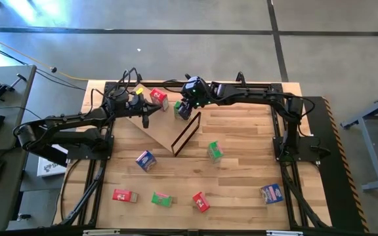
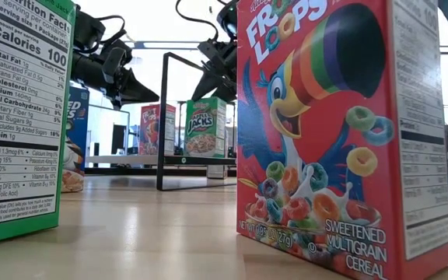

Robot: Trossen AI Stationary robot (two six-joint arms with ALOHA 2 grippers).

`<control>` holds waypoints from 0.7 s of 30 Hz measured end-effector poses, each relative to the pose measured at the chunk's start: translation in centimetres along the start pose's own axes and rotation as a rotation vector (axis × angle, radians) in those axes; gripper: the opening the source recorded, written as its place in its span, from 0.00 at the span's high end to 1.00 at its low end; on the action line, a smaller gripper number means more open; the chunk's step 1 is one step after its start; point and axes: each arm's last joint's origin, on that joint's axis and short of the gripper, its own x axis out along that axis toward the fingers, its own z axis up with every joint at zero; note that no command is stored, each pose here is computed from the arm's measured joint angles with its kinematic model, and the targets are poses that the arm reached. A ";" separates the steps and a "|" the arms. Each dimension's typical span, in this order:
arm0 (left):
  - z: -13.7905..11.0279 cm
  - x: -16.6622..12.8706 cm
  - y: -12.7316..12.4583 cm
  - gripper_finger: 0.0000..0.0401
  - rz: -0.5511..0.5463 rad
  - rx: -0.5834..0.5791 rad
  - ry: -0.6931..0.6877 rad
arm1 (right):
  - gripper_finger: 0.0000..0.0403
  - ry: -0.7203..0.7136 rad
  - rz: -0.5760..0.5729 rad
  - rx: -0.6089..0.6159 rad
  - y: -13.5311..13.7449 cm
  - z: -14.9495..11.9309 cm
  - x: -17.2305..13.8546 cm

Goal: Stack cereal on shelf
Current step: Put the top green cereal on the shelf, then adjust the green cereal on the shelf

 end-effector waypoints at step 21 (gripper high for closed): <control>-0.2 0.0 0.0 0.99 0.001 0.001 0.018 | 0.54 0.037 -0.023 -0.165 1.1 2.9 -3.9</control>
